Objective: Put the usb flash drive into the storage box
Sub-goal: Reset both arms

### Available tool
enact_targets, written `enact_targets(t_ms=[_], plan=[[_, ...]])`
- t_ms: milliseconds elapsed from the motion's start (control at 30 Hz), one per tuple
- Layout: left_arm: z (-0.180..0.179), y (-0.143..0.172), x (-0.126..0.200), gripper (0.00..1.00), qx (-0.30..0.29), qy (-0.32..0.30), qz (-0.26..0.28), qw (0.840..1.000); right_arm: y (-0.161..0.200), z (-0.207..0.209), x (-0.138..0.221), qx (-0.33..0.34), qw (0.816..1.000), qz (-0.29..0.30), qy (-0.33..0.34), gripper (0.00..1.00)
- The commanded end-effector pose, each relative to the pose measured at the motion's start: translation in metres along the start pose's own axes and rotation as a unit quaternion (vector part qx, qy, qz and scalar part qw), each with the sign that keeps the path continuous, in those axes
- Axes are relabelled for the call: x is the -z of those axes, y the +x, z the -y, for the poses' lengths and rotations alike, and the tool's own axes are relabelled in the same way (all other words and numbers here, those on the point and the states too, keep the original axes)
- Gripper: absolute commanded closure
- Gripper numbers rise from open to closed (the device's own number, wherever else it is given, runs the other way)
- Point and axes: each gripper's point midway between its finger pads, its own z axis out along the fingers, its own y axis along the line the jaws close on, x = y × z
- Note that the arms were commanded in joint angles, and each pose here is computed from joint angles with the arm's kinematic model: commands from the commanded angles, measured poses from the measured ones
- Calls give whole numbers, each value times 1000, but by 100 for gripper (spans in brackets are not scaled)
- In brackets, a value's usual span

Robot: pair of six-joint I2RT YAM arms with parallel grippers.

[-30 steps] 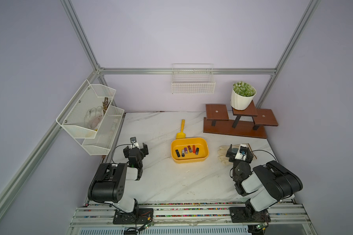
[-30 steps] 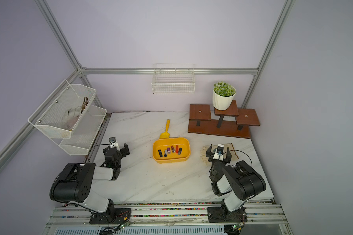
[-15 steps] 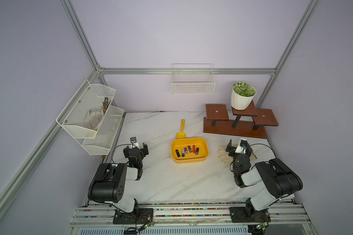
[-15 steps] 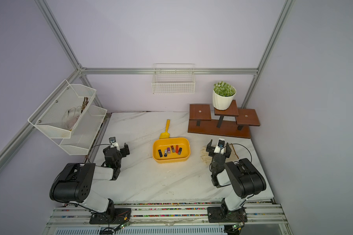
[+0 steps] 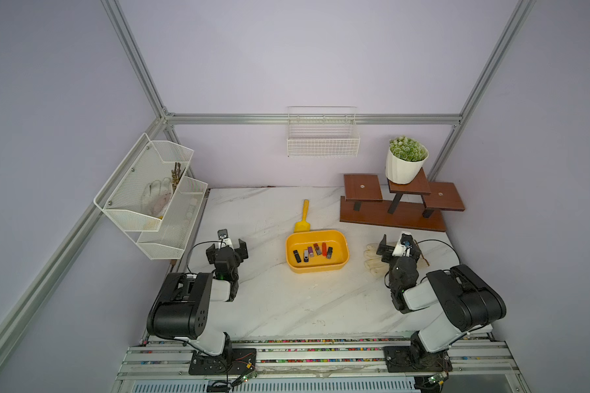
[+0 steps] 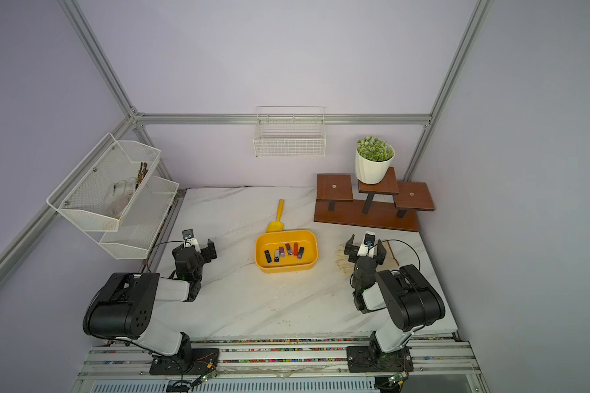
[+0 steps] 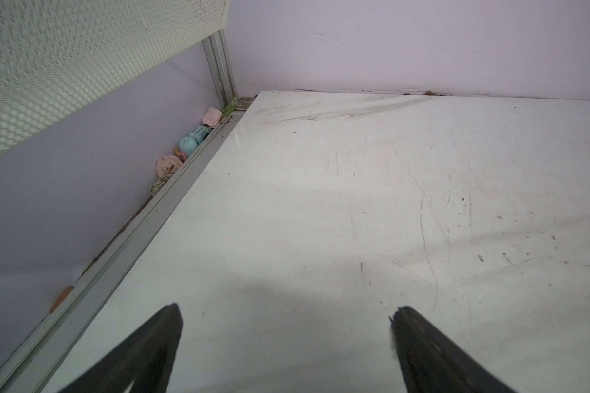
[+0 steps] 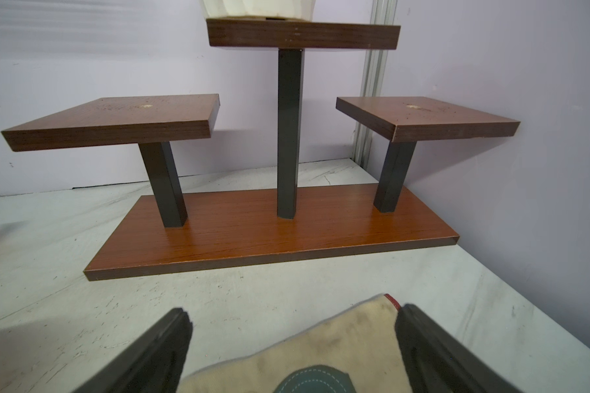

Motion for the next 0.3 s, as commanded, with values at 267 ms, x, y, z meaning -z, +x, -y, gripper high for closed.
enact_targets(t_ms=[267], plan=[[3,-19,-2,0,0,5,28,1000,-5,0,-6,-9,1000,-1,-2,1]])
